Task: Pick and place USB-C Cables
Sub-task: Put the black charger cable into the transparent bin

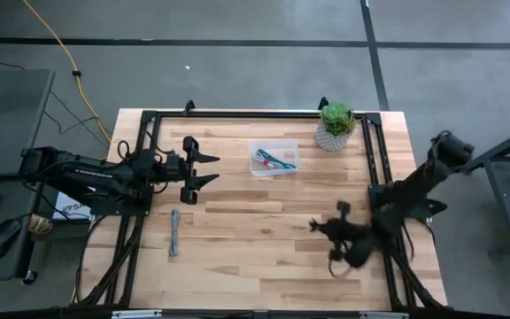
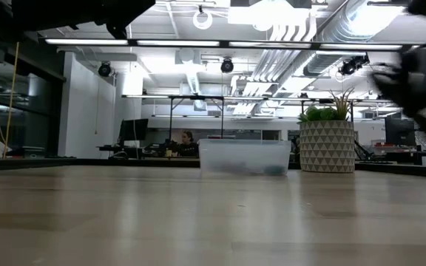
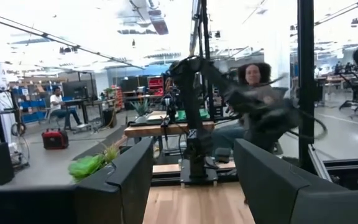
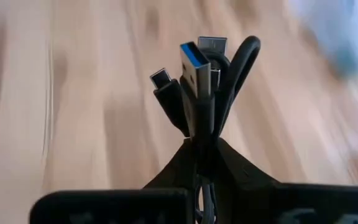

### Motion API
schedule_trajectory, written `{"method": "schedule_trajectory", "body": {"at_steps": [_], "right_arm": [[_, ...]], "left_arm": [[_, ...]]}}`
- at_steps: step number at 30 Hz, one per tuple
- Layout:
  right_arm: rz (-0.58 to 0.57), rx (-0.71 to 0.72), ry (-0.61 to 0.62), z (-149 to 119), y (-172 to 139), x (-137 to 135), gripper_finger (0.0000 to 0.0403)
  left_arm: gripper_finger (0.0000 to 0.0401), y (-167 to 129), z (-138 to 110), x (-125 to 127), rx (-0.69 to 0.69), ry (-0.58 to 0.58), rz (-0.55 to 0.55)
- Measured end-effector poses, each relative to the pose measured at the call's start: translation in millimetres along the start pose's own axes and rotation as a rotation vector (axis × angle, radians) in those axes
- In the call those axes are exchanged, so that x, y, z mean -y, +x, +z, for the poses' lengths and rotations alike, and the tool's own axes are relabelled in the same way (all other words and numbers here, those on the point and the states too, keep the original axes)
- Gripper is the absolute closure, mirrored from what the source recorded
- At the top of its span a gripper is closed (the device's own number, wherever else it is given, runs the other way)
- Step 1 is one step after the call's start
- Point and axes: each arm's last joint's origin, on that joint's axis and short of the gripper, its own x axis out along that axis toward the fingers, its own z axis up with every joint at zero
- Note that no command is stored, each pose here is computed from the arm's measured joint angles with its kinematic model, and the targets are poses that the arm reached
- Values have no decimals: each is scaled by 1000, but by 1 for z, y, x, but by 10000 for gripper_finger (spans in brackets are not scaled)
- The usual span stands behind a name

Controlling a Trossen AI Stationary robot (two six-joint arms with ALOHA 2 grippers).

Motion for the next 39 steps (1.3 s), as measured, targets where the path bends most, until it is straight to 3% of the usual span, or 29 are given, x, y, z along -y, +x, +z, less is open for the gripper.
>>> {"method": "schedule_trajectory", "body": {"at_steps": [7, 10, 16, 25, 39], "right_arm": [[178, 598, 33, 34, 37, 66, 398], [198, 724, 24, 43, 43, 92, 398], [225, 724, -10, 70, 50, 114, 398], [226, 679, -88, 102, 49, 130, 398], [290, 677, -50, 104, 51, 138, 398]], "left_arm": [[199, 0, -1, 0, -13, 10, -1], [199, 0, -4, 1, -45, 9, -6], [199, -1, -13, 2, -133, -15, -14], [199, -1, -13, 2, -135, -18, -14], [199, -1, -13, 2, -137, -71, -11]]}}
